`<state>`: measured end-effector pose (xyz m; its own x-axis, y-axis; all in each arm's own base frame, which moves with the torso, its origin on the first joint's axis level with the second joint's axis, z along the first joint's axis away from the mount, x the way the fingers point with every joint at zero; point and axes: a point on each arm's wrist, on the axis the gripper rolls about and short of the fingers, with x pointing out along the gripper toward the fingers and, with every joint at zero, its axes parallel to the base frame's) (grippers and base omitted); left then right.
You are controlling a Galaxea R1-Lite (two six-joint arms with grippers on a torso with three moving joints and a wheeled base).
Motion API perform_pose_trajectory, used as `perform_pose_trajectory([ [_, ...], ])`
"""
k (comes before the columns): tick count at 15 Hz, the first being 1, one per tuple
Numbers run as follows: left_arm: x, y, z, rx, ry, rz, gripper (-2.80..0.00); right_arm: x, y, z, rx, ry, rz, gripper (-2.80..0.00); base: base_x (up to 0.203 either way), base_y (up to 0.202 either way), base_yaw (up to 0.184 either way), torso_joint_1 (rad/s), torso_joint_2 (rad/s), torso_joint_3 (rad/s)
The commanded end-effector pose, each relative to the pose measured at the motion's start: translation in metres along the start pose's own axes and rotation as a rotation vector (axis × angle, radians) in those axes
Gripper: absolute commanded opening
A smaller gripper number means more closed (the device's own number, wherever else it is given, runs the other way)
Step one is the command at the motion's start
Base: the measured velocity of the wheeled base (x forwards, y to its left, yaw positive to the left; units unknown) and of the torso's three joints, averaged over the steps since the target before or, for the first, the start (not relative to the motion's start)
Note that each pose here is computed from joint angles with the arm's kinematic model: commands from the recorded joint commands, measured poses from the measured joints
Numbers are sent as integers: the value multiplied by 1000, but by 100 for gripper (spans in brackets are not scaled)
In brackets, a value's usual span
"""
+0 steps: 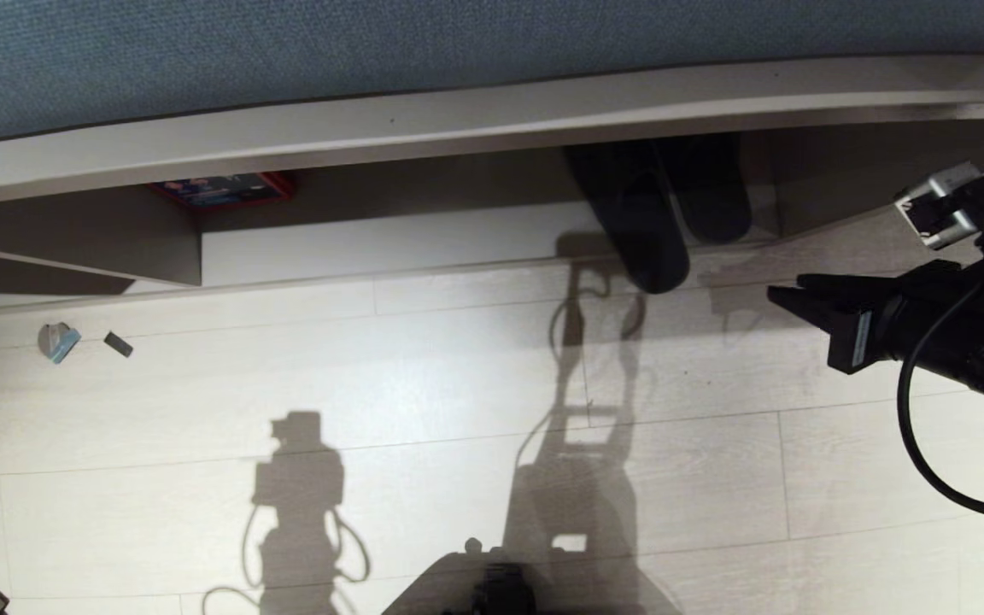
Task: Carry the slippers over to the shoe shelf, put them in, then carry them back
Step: Pick up the slippers in the shoe cabinet
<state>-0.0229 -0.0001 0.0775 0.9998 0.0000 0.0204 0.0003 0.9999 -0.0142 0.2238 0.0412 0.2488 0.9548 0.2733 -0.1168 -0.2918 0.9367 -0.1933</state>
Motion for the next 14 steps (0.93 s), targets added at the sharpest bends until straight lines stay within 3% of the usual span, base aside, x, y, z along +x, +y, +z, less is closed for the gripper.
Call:
perform_pose_trajectory([
  [1,0,0,-2,0,7,0,-280,13,6,-2,-25,-22,-10,0,0,0,0,0,0,0],
  [9,0,0,-2,-1,7,0,-280,99,16,-30,-112,-183,-199,0,0,0,0,0,0,0],
  [14,0,0,-2,-1,7,1,-280,149,14,-34,-102,-293,-295,0,0,0,0,0,0,0],
])
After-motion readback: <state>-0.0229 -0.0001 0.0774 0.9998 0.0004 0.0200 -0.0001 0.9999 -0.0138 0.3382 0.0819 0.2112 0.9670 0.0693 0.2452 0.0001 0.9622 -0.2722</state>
